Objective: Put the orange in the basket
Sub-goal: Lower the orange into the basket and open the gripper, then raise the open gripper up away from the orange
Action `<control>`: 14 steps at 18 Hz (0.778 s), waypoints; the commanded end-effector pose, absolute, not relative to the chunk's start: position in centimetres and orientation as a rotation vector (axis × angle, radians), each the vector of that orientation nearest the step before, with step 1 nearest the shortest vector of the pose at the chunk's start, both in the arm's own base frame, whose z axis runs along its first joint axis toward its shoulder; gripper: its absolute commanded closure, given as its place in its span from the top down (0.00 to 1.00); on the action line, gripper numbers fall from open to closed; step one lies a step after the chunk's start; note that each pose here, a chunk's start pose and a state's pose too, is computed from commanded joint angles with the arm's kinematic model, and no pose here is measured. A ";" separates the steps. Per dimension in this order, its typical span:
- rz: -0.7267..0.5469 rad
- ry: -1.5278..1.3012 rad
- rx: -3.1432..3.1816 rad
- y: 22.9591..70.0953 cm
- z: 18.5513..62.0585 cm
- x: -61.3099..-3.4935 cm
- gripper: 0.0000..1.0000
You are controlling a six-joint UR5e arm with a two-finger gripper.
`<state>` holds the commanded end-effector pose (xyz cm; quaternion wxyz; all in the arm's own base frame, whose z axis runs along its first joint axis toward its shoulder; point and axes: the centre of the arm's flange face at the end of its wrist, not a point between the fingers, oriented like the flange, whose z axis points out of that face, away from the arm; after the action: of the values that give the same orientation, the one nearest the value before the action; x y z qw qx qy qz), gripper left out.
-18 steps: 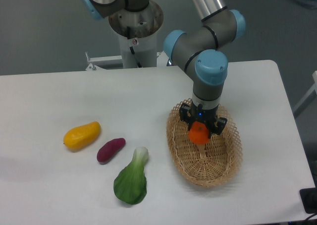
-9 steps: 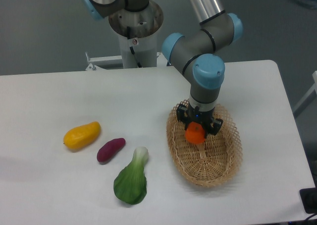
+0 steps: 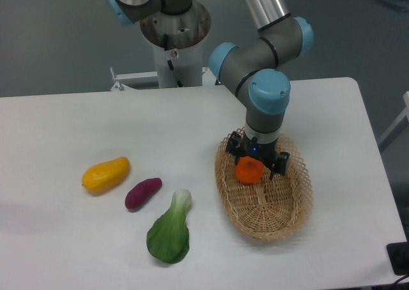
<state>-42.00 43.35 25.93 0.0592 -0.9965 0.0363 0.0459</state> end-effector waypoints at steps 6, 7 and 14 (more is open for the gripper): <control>0.180 0.115 -2.999 43.7 27.5 -42.6 1.00; 0.191 0.116 -2.993 43.8 28.0 -42.7 1.00; 0.237 0.238 -2.973 43.7 29.6 -43.0 1.00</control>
<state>-43.00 43.70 29.60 0.0747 -0.9909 0.0792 0.0790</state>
